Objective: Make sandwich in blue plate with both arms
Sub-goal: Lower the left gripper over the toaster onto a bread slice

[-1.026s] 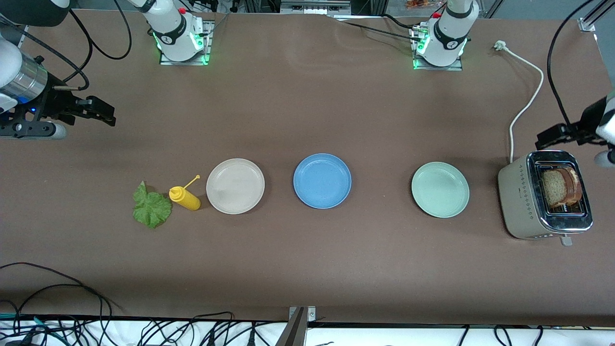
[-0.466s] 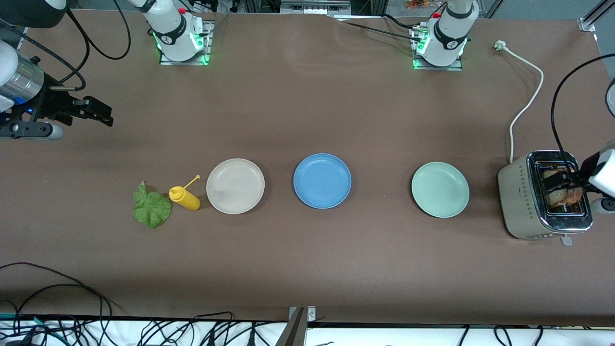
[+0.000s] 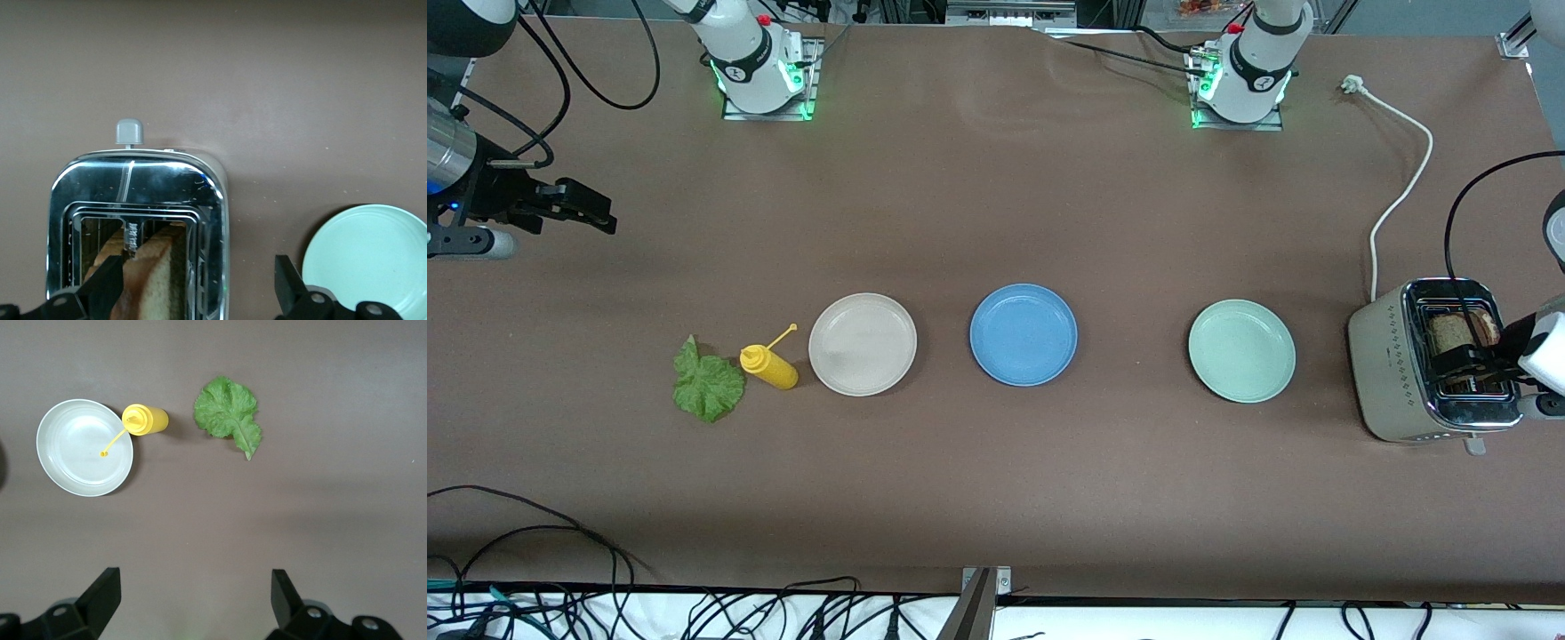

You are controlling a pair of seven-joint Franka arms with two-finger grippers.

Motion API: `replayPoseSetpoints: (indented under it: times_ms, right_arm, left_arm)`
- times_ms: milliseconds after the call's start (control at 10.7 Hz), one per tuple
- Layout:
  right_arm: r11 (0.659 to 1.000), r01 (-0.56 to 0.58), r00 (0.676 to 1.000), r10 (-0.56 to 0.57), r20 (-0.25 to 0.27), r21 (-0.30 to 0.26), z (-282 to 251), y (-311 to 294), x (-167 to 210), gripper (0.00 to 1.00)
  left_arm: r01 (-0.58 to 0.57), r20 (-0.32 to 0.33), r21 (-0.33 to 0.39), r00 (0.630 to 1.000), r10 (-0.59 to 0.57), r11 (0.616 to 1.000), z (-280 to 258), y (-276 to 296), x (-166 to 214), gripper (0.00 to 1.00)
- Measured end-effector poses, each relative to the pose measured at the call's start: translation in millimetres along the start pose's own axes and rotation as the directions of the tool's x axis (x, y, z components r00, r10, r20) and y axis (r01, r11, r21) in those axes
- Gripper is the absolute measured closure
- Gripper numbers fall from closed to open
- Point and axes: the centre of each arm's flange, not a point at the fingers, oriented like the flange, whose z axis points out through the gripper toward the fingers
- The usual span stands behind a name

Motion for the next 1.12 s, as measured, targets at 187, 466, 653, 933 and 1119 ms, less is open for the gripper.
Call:
replayPoseSetpoints:
  times_ms: [187, 466, 653, 933, 1119]
  right_arm:
    - [1.0, 0.002, 1.0, -0.002, 0.0, 0.001, 0, -1, 0, 0.0]
    - [1.0, 0.004, 1.0, -0.004, 0.0, 0.002, 0, -1, 0, 0.0]
    - [1.0, 0.004, 1.0, -0.004, 0.0, 0.004, 0, -1, 0, 0.0]
    - [1.0, 0.004, 1.0, -0.004, 0.002, 0.004, 0, -1, 0, 0.0]
    - [1.0, 0.004, 1.0, -0.004, 0.002, 0.004, 0, -1, 0, 0.0]
  left_arm:
    - [-0.008, -0.008, -0.005, 1.0, 0.008, 1.0, 13, -9, 2, 0.0]
    - [-0.026, -0.02, -0.003, 0.999, 0.026, 1.0, 22, -15, 4, 0.0]
    - [-0.017, -0.018, -0.004, 1.0, 0.016, 1.0, 30, -24, 4, 0.0]
    - [0.011, -0.014, -0.049, 1.0, -0.012, 0.999, 41, -29, 3, 0.0]
    - [0.012, -0.007, -0.054, 1.0, -0.013, 0.998, 46, -28, 2, 0.0]
